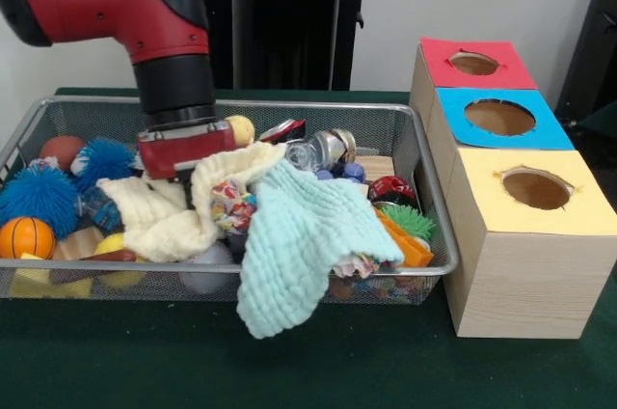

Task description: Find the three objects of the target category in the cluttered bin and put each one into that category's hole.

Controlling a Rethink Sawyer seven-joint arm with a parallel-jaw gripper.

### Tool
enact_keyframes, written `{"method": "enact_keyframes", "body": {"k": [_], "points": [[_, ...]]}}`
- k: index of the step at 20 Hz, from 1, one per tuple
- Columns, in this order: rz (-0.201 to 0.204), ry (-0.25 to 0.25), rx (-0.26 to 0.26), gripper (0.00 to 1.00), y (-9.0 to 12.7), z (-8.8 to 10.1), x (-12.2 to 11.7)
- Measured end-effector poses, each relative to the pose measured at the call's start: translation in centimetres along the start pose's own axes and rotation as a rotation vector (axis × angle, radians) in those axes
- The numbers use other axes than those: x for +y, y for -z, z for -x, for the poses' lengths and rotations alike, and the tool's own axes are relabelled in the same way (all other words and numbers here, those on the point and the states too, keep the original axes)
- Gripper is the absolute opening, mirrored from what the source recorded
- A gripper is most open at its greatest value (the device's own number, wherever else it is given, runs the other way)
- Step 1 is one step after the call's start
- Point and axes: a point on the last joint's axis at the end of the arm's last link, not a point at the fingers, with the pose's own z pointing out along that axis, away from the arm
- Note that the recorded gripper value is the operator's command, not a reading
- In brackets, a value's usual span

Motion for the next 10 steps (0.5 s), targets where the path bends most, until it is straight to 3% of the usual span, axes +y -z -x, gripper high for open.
{"method": "enact_keyframes", "body": {"k": [5, 10], "points": [[-0.036, 0.017, 0.063, 0.0, 0.3, 2.0, 3.8], [-0.058, 0.011, 0.099, 0.0, 0.8, 3.0, 6.0]]}}
